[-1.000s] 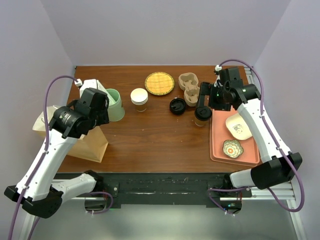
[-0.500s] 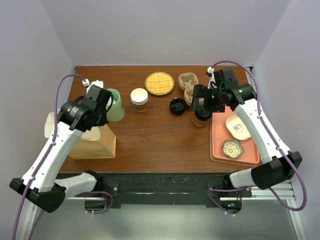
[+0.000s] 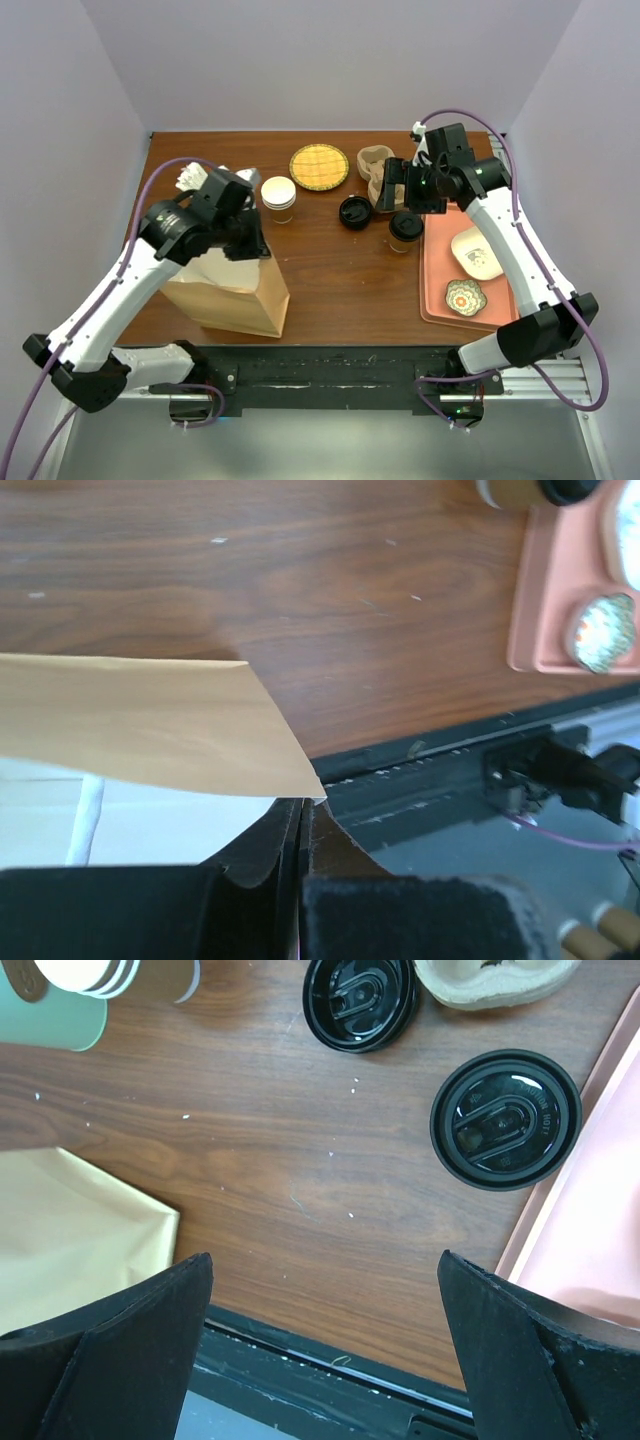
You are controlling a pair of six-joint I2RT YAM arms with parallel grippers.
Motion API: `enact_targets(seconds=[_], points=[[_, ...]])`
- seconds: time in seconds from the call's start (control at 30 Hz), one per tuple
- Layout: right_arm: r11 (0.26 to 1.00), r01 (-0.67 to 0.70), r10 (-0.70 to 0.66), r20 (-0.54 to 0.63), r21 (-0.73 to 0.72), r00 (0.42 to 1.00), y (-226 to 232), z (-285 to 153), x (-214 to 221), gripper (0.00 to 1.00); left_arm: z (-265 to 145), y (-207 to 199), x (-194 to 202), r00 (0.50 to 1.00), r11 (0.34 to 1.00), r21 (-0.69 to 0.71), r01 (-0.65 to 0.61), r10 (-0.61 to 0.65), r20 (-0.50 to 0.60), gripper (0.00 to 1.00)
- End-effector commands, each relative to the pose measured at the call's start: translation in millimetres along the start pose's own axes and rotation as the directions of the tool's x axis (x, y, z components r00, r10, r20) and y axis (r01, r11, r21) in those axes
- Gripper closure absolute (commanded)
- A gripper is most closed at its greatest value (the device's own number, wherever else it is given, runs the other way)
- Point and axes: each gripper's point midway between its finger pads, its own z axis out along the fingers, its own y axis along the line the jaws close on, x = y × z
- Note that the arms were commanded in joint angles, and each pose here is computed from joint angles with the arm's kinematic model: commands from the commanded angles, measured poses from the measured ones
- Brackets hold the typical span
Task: Pack the takeout coffee
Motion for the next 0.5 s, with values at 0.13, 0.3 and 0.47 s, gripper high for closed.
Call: enact_targets(seconds=[0.13, 0.3, 0.47], points=[[0.999, -0.009, 0.007, 0.071, 0.035, 0.997, -1, -20, -11, 0.01, 22, -86, -26, 0.997, 0.967, 0.249, 0.061, -0.070, 0.029, 1.00], [0.990, -0.047, 0.032, 0.118, 0.130, 0.993, -19, -27, -14, 0.01, 40, -111, -40, 0.995, 0.956, 0.288, 0.059, -0.079, 0.059, 0.98], [0.982, -0.075, 0.048, 0.154, 0.175, 0.987, -26, -35, -19, 0.01, 60, -143, -41, 0.998, 0.941, 0.337, 0.023, -0.039, 0.040, 0.98]])
